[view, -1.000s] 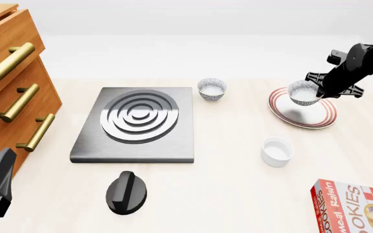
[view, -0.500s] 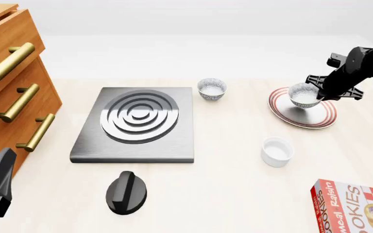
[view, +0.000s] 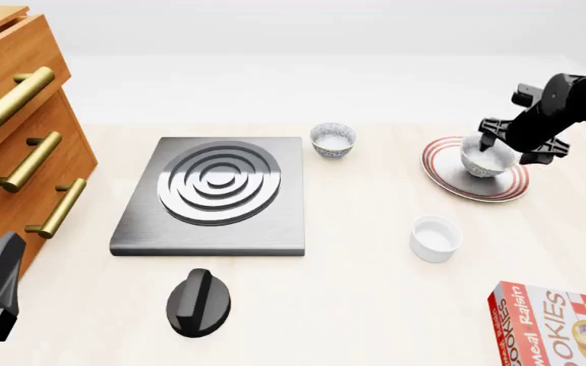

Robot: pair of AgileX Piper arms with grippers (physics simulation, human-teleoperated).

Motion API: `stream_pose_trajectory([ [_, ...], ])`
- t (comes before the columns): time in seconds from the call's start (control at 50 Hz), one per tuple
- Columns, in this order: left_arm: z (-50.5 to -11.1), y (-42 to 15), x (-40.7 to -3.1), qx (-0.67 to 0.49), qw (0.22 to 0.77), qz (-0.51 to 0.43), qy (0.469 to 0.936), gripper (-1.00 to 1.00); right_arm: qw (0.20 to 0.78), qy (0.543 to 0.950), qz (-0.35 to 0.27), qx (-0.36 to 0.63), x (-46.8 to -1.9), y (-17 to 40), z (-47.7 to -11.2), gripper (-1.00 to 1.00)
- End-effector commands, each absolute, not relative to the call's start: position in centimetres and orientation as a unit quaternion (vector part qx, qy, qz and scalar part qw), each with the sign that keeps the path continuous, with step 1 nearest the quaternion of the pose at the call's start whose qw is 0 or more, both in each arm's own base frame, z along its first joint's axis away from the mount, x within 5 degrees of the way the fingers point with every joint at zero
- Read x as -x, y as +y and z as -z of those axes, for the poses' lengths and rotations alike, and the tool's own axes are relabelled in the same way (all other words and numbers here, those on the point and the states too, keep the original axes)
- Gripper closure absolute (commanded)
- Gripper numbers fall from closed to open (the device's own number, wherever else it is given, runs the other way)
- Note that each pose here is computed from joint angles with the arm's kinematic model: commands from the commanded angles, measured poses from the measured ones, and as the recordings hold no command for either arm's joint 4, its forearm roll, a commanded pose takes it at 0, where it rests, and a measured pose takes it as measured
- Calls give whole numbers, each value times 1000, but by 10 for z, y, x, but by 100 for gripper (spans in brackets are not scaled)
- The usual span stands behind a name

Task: Pick the akita bowl next to the cookies box and place it on the plate.

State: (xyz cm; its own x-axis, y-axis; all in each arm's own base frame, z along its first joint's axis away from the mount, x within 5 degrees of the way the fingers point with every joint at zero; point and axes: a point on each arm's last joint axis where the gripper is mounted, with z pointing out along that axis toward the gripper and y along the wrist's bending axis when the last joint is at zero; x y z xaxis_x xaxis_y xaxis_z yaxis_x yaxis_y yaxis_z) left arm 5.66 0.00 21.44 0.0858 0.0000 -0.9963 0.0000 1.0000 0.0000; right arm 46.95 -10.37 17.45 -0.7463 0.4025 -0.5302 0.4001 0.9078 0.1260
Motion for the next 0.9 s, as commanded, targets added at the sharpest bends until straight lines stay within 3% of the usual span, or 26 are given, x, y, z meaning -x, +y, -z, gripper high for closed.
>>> stream_pose_trajectory([
  [0.02,-214,0,-57,0,737,0,676,-100,299,930,-7,-216,-468,-97,-189,-100],
  [0.16,-214,0,-57,0,737,0,676,-100,322,921,-8,-221,-461,-98,-214,-100],
  [0.46,-214,0,-57,0,737,0,676,-100,425,880,18,-210,-406,-114,-353,-100],
  [0.58,-214,0,-57,0,737,0,676,-100,447,870,22,-207,-385,-112,-378,-100],
  [0.9,-214,0,-57,0,737,0,676,-100,519,835,31,-182,-324,-91,-403,-100],
])
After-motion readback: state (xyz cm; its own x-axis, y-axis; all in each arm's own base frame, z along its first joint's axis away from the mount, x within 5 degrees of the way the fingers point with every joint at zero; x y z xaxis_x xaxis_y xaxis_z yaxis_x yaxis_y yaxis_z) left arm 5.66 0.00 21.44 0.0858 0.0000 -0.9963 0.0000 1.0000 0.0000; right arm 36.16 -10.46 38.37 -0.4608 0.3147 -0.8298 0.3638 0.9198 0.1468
